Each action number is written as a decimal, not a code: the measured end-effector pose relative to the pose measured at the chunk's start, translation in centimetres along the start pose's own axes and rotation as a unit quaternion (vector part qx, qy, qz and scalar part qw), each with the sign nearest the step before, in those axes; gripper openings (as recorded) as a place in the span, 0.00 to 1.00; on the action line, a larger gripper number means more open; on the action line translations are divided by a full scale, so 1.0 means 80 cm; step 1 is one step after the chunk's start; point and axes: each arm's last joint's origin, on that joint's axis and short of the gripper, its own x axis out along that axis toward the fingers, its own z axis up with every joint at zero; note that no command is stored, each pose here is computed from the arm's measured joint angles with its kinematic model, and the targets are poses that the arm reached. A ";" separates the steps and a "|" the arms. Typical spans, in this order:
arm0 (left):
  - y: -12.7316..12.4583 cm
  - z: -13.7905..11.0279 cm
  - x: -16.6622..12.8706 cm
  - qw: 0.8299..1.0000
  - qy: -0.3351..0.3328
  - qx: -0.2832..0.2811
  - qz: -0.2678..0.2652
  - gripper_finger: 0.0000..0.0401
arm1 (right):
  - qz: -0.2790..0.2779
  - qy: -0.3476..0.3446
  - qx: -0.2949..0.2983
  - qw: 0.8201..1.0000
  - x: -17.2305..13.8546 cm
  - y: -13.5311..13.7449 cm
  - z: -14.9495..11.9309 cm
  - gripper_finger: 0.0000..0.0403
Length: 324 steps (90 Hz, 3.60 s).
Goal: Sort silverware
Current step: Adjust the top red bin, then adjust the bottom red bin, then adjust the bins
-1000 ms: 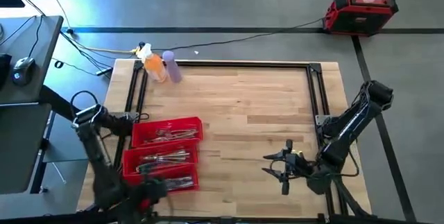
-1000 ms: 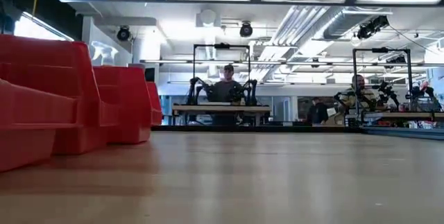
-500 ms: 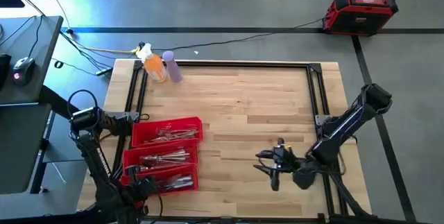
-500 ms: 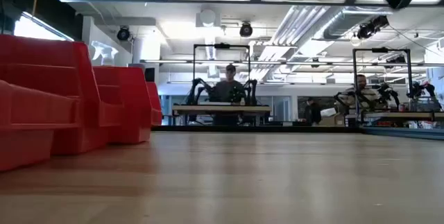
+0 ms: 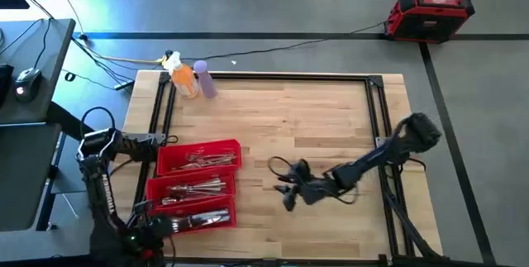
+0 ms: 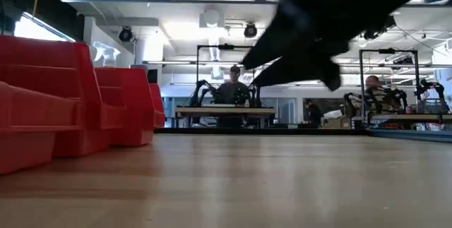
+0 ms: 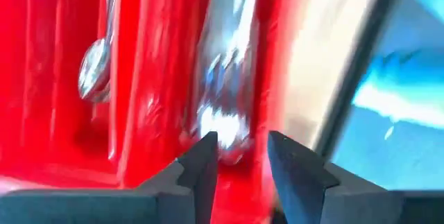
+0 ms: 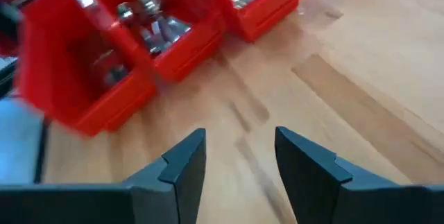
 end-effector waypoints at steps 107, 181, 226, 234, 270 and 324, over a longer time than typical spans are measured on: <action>-0.032 -0.022 -0.017 0.988 -0.087 0.022 -0.128 0.20 | -0.174 0.041 -0.259 0.949 0.105 0.120 0.113 0.04; -0.047 -0.068 0.072 0.993 0.057 0.047 0.092 0.02 | 0.007 0.063 -0.344 0.937 0.026 0.221 0.014 0.04; -0.049 -0.064 0.061 0.995 0.032 -0.003 0.095 0.02 | -0.149 0.090 -0.232 0.957 0.064 0.155 0.052 0.04; -0.057 -0.052 0.055 0.998 -0.012 -0.017 0.064 0.02 | -0.205 0.087 -0.177 0.959 0.085 0.120 0.059 0.04; -0.065 0.013 0.072 0.993 -0.091 0.031 0.061 0.02 | -0.140 0.062 -0.059 0.986 0.167 0.035 0.070 0.04; -0.061 0.067 0.080 0.992 -0.097 0.039 0.078 0.02 | -0.150 0.017 -0.136 0.979 0.118 0.063 0.093 0.04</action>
